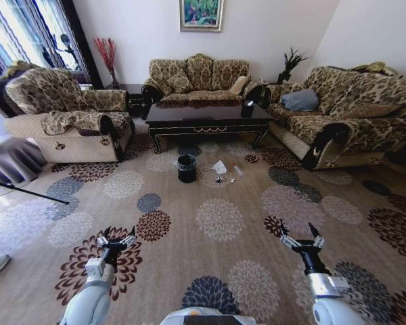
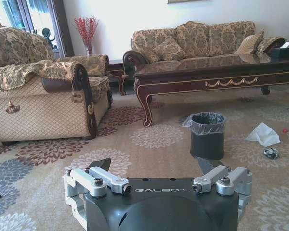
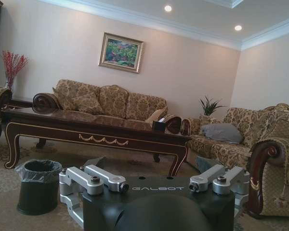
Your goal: Move to the front of the table and pick up the trash from the floor, then place it into the trash bin.
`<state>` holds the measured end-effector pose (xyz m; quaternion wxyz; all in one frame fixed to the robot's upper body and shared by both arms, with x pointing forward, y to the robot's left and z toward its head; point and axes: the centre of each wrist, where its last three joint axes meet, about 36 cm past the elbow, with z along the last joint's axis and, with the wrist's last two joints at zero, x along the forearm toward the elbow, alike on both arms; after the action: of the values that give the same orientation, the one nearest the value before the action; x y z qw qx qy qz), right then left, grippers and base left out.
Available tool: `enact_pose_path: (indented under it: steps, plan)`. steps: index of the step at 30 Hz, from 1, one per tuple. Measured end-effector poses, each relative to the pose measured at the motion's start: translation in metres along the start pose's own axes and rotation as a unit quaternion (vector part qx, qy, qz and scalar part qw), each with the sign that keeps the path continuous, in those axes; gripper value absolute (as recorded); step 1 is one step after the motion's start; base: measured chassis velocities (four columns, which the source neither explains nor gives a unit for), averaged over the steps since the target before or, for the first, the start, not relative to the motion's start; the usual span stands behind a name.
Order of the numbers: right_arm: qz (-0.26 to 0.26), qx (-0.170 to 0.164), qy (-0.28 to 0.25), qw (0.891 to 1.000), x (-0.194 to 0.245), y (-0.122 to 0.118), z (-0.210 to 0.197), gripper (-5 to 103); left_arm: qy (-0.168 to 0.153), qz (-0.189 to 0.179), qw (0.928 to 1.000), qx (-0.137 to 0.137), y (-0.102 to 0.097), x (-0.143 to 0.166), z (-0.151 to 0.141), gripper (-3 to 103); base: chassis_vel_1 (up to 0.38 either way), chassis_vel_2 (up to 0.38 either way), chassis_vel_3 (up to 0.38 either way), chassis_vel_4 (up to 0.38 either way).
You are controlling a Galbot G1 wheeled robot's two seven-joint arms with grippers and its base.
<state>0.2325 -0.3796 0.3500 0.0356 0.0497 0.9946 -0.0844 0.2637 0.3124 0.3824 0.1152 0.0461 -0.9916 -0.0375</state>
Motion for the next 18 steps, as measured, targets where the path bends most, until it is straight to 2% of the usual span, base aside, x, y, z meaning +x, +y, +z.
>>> enact_pose_path:
  steps: [6, 18]
  plan:
    - [0.005, -0.025, -0.002, 1.000, 0.0018, 0.0056, -0.0006, 100, 0.006, 0.000, 1.0000, 0.002, 0.0031, -0.0003, -0.0014, 100, 0.000, 0.000, 0.000, 0.000]
    - [-0.001, -0.020, -0.003, 1.000, 0.0043, 0.0037, 0.0024, 100, -0.002, 0.000, 1.0000, -0.001, -0.0010, -0.0031, -0.0015, 100, 0.000, 0.000, 0.000, 0.000]
